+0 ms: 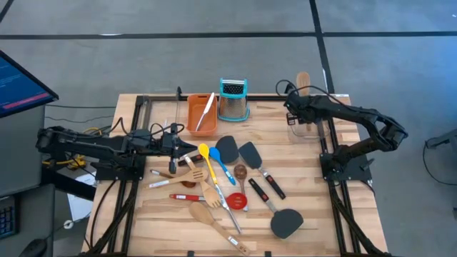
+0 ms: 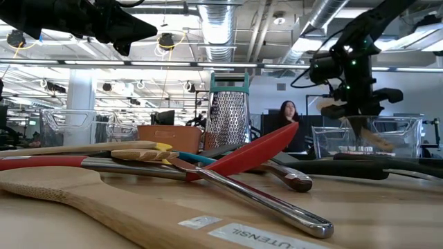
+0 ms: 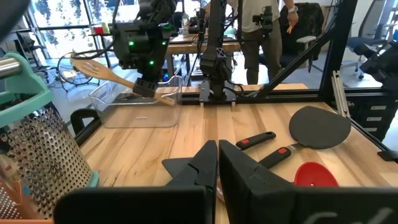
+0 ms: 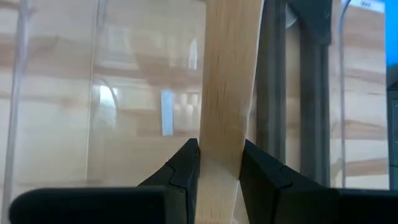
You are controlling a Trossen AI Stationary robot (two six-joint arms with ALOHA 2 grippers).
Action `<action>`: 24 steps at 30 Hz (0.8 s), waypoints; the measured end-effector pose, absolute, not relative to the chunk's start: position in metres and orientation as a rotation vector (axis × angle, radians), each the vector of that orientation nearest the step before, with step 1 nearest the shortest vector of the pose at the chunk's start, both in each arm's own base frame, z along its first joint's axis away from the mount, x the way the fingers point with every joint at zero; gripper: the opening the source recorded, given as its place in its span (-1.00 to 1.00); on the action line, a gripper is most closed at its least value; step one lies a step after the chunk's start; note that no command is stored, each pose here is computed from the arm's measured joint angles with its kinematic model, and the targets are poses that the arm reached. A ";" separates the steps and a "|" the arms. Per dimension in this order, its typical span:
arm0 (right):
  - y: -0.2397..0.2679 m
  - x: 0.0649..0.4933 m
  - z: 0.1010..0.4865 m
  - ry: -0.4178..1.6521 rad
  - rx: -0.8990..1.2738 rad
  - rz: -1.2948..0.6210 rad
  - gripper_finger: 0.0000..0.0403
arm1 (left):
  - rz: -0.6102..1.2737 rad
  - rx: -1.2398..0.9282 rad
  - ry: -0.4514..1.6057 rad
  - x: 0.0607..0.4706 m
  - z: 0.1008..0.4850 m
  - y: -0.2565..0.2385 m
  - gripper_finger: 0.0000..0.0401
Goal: Pick & Place Kitchen Items
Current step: Put the brown wooden spoon into the right transparent bin, then put the right black plastic spatula into the left transparent bin
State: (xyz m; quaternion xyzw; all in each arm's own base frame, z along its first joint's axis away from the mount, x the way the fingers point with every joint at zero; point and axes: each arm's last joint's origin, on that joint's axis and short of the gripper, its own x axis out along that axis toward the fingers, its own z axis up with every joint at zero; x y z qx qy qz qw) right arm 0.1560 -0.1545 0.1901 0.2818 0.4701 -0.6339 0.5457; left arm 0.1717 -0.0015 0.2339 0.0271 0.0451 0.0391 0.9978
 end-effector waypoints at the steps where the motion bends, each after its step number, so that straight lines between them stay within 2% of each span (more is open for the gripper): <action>1: -0.154 0.156 0.189 1.119 0.677 -1.496 -0.61 | 0.078 0.054 0.090 0.172 0.234 -0.002 -0.99; 11: -0.150 0.153 0.181 1.162 0.698 -1.450 -0.60 | 0.078 0.054 0.090 0.172 0.234 -0.002 -0.99; 19: -0.150 0.154 0.180 1.159 0.705 -1.440 -0.02 | 0.079 0.054 0.090 0.172 0.234 -0.001 -0.99; 24: -0.153 0.157 0.194 1.191 0.679 -1.407 0.16 | 0.078 0.054 0.090 0.172 0.234 -0.002 -0.99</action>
